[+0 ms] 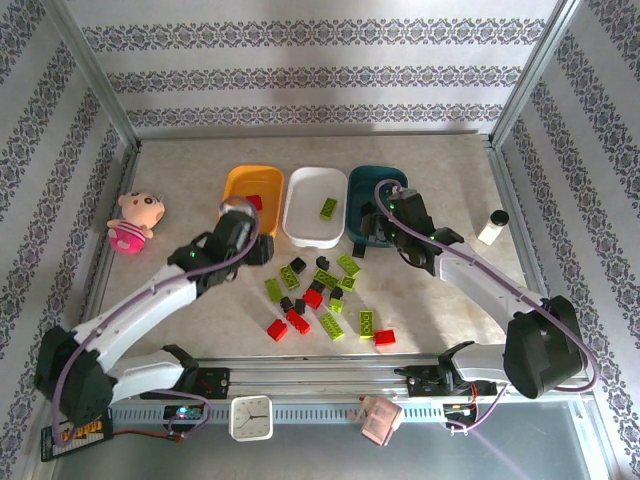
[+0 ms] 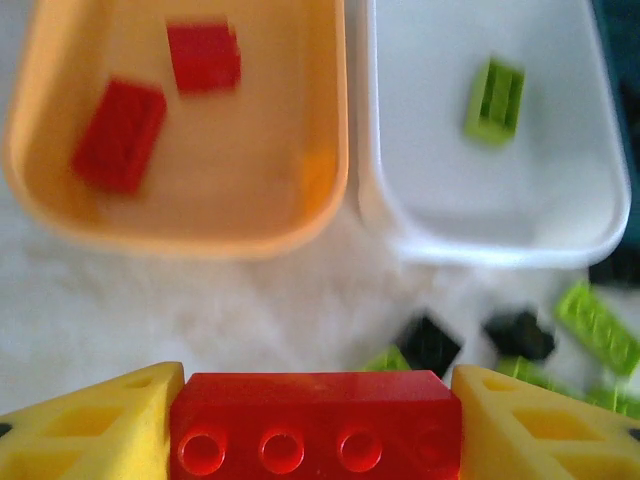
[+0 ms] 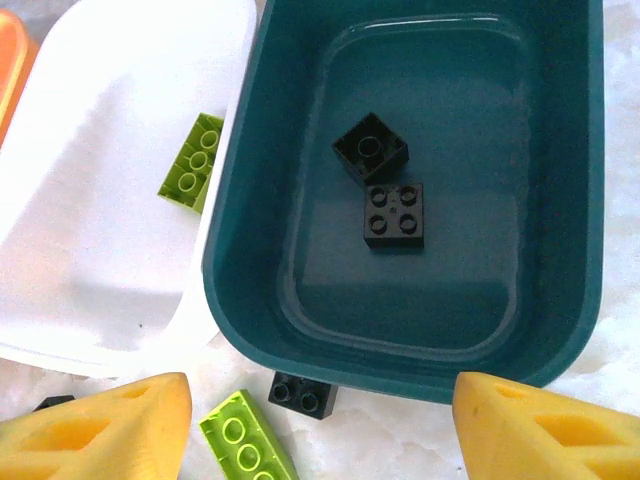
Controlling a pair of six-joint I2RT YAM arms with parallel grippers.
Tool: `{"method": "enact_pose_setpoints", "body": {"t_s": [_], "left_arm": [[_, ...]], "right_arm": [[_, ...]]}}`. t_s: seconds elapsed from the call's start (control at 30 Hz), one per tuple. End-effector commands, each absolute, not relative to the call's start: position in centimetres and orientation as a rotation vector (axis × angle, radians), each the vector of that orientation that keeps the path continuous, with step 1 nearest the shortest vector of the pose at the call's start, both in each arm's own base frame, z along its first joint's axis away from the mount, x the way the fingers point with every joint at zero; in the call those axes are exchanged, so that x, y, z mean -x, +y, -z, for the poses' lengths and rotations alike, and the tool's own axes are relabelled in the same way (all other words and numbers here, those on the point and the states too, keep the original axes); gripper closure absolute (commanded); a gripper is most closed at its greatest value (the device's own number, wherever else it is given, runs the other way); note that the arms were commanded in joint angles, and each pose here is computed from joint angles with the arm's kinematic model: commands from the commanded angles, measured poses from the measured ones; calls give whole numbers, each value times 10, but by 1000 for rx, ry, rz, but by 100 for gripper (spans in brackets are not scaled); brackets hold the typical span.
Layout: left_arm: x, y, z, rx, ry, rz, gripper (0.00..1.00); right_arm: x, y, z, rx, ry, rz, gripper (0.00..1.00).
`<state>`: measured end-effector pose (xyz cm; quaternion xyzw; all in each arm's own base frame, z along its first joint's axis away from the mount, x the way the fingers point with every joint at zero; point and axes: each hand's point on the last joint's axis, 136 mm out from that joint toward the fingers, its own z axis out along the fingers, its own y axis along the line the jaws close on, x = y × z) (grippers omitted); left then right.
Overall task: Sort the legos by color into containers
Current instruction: Place the lego in the container.
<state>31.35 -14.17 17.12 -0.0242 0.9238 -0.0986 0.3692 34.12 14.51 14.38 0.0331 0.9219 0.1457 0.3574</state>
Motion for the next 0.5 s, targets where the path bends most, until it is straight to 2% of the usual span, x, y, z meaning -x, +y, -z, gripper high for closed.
{"method": "enact_pose_setpoints", "body": {"t_s": [0.0, 0.23, 0.37, 0.47], "left_arm": [[-362, -145, -183, -17, 2339, 228, 39], [-450, -124, -150, 104, 2402, 174, 42], [-476, -120, -122, 137, 2458, 150, 41], [-487, -118, -102, 159, 2503, 137, 35]], "right_arm": [[-336, 143, -147, -114, 2365, -416, 30], [-321, 144, -142, -103, 2371, -446, 30], [-308, 151, -137, -65, 2391, -469, 30], [-295, 160, -133, -17, 2408, -507, 30]]}}
